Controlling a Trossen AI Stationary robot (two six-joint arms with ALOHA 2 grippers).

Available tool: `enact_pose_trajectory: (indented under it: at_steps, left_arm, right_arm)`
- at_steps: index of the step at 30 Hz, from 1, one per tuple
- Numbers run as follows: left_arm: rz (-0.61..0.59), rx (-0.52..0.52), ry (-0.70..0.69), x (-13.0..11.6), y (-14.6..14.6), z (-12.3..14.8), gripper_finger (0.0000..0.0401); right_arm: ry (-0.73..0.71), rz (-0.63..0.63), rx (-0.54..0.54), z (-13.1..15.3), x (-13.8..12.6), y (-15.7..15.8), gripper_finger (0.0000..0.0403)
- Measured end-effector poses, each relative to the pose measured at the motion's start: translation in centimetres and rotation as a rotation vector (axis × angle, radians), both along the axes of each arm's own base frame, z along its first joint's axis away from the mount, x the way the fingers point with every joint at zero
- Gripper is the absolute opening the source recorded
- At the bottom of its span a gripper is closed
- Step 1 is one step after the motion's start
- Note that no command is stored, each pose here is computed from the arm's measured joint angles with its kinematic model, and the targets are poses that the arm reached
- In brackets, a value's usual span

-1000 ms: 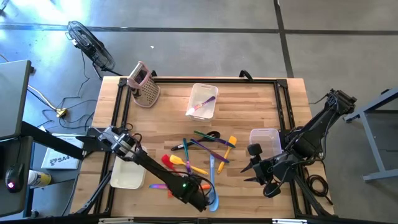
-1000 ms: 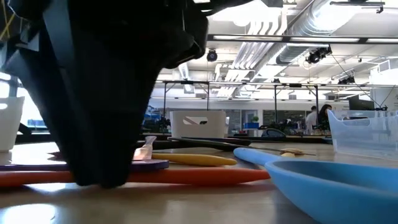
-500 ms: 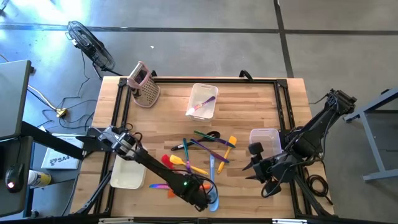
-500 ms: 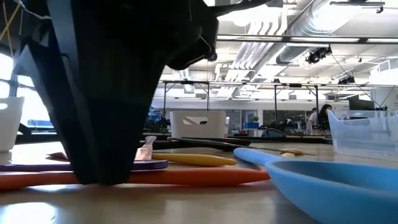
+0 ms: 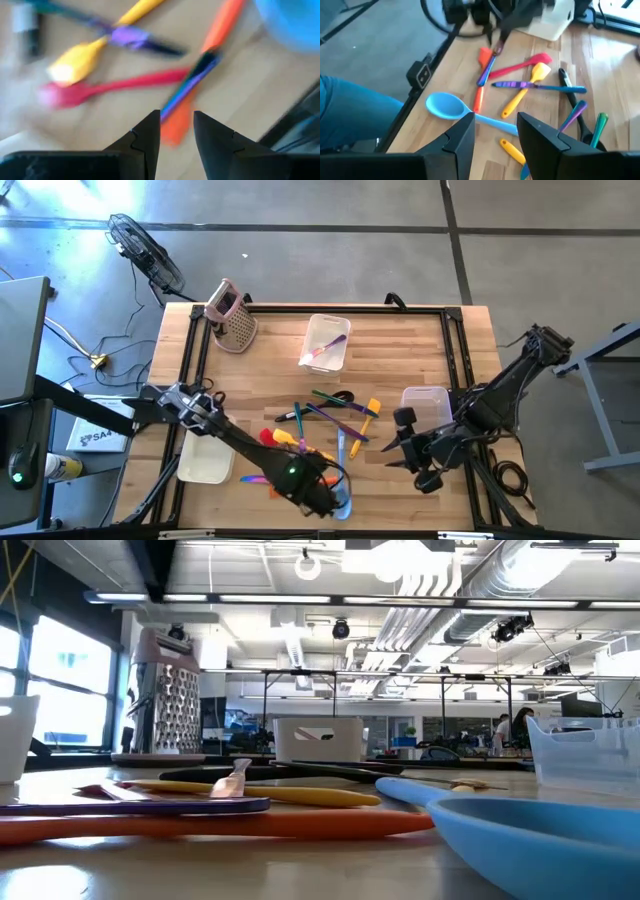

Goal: Pick & Place Kitchen Items
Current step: Put the red spatula into the left white bin

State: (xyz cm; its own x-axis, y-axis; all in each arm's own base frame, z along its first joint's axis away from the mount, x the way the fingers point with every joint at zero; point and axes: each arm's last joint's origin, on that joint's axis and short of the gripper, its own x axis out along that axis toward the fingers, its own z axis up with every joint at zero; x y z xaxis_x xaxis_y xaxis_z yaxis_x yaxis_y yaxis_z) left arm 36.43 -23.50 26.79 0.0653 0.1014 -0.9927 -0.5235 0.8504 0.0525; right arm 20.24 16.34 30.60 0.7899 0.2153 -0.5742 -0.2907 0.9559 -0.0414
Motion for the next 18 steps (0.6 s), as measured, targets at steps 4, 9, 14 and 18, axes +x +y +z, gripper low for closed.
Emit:
enact_pose_trajectory:
  at_steps: [4,9,14,18]
  left_arm:
    - [-0.220,0.024,-0.035,-0.6,-0.6,1.1,0.0111]
    - [-0.363,0.072,-0.028,-1.1,-0.6,1.6,0.0111]
    - [-0.498,0.077,-0.007,-1.5,-0.9,1.7,0.0111]
    - [-0.557,0.076,0.000,-2.0,-1.6,1.7,0.0111]
  right_arm:
    - [-0.001,-0.036,0.011,-0.5,1.1,-0.1,0.0140]
    - [-0.013,-0.075,0.035,-1.7,3.4,0.3,0.0140]
    - [0.058,-0.041,-0.004,-4.6,5.1,1.5,0.0140]
    - [0.101,-0.044,-0.081,-6.9,6.2,2.0,0.0140]
